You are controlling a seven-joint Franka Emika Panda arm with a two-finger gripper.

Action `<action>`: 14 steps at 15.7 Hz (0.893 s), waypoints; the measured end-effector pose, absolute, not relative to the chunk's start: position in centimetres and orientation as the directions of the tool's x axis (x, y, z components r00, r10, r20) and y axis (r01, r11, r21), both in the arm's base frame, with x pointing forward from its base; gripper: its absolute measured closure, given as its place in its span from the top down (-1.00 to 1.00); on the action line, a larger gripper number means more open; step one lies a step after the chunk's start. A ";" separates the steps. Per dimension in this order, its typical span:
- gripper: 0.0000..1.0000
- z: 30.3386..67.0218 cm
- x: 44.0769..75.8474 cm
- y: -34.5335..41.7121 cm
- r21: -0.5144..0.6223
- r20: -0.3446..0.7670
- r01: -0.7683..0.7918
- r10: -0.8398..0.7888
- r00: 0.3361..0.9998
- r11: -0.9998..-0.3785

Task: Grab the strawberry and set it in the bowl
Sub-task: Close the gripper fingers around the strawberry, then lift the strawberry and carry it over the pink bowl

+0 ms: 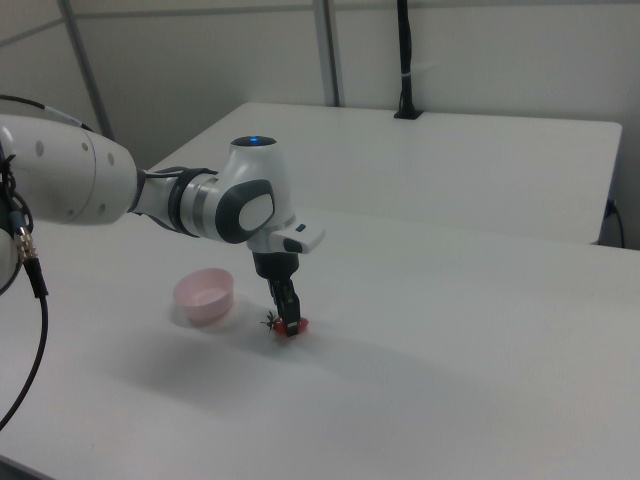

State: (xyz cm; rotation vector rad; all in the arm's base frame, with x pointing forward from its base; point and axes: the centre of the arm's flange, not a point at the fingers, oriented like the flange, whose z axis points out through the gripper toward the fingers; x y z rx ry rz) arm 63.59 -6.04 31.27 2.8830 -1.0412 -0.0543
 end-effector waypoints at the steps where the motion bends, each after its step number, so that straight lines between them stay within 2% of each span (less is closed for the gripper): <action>1: -0.13 31.2 63.6 -6.0 0.084 -0.008 -0.634 -0.637 0.771 -0.769; 7: -0.13 32.1 63.9 -6.0 0.074 0.004 -0.618 -0.619 0.785 -0.783; 14: -0.14 41.9 66.9 -1.2 -0.044 0.095 -0.577 -0.579 0.810 -0.815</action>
